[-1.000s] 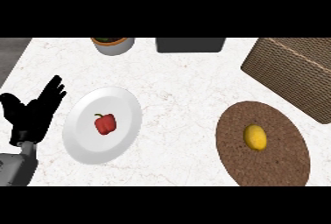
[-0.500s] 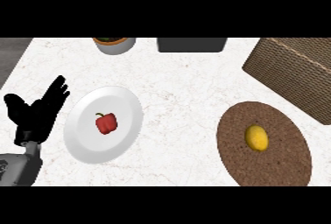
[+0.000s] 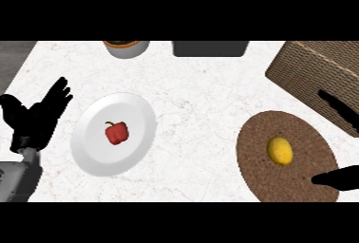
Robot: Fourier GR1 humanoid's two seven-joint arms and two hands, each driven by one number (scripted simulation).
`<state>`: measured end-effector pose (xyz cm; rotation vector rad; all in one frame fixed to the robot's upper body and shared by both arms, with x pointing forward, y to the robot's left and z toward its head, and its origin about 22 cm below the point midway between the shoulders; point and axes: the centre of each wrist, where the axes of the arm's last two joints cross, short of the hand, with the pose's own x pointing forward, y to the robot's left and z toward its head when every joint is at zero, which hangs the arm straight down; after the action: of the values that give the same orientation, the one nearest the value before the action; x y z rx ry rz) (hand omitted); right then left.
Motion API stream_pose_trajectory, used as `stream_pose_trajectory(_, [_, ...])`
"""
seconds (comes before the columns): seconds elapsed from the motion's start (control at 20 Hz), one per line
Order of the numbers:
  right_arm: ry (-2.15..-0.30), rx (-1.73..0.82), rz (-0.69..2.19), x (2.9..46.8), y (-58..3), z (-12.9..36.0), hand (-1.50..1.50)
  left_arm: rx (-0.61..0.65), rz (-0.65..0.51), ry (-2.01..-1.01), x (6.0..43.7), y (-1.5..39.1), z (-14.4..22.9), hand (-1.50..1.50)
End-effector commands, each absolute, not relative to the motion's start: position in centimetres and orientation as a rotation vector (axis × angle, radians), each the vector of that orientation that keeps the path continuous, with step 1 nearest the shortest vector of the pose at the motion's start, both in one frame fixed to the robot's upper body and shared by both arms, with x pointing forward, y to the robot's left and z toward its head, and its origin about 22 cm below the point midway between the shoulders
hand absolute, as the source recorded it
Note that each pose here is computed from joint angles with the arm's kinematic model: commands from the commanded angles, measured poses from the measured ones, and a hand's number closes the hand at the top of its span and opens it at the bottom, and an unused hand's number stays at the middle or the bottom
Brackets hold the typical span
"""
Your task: Pick the lemon from the placemat and place it in the basket
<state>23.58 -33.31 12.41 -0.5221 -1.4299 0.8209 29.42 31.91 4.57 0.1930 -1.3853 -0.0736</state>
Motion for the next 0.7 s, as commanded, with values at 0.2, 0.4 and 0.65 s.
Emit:
stream_pose_trajectory(0.2, [-1.389,-0.521,0.828,25.1,-31.9,7.4,-1.50,0.194,-0.065,-1.383,29.5,32.6,4.2,0.00])
stream_pose_trajectory(0.4, [-1.299,-0.509,0.879,26.7,-33.2,7.2,-1.50,0.194,-0.054,-1.400,27.9,33.5,2.5,0.00])
stream_pose_trajectory(0.65, [-1.245,-0.510,0.924,25.5,-32.0,5.1,-1.50,0.217,-0.089,-1.369,29.3,32.6,5.0,0.00])
